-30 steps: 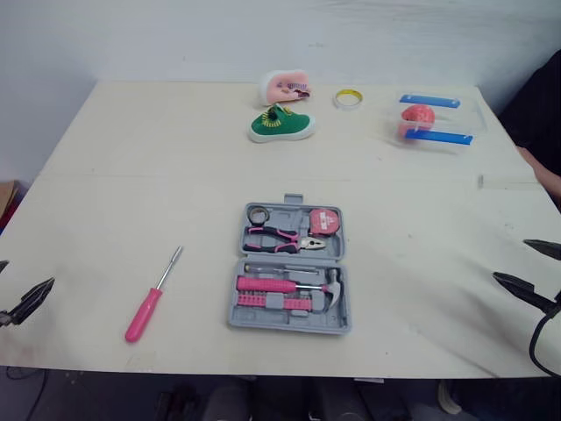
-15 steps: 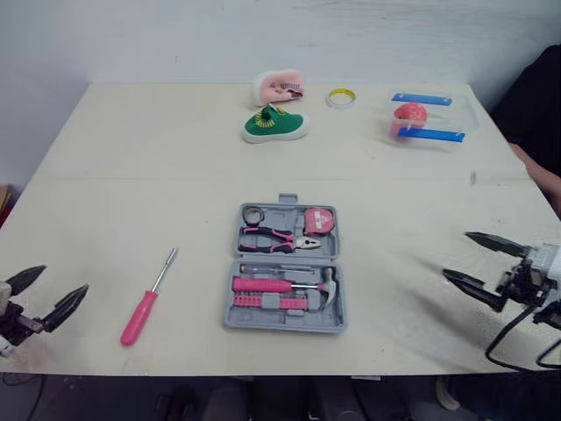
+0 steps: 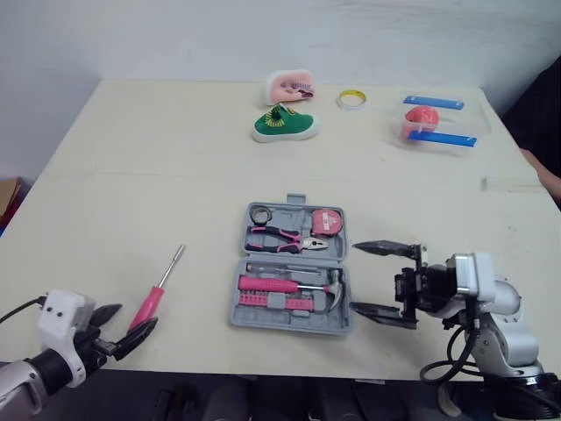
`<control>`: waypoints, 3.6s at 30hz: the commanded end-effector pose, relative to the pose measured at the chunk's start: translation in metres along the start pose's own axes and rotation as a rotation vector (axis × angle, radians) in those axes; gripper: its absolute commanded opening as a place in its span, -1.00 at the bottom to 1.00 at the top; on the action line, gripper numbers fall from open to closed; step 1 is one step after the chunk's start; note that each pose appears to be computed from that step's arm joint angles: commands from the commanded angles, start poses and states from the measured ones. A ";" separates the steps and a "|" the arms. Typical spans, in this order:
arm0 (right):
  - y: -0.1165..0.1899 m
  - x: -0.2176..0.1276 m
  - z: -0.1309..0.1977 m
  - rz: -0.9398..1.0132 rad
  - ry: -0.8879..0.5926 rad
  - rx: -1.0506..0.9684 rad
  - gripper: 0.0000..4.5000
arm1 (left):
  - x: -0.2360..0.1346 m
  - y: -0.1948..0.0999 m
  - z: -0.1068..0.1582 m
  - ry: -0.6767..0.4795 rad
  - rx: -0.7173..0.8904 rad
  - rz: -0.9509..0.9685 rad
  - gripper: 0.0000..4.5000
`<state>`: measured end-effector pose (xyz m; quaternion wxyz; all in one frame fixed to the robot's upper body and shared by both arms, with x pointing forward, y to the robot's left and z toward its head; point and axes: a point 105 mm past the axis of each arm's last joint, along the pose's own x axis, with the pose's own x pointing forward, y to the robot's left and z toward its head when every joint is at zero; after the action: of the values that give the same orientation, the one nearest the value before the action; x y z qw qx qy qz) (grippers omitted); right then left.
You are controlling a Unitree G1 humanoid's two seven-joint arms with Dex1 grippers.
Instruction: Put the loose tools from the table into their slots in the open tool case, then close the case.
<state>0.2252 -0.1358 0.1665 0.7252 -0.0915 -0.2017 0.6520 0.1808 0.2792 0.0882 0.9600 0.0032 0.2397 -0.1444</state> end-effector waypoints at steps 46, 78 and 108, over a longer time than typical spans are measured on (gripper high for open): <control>0.020 -0.045 0.006 -0.200 0.245 -0.001 1.00 | 0.085 -0.170 0.091 0.030 0.962 -1.057 -0.75; 0.037 -0.057 0.002 -0.199 0.273 0.049 1.00 | 0.080 -0.177 0.062 0.171 0.930 -1.093 0.00; 0.037 -0.055 0.002 -0.224 0.299 0.083 1.00 | 0.098 -0.189 0.051 -0.286 0.722 -1.199 -0.98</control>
<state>0.1890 -0.1839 0.1374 0.8180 -0.1251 -0.0608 0.5581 0.2346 0.0723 0.0993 0.6807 0.1556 0.0205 -0.7156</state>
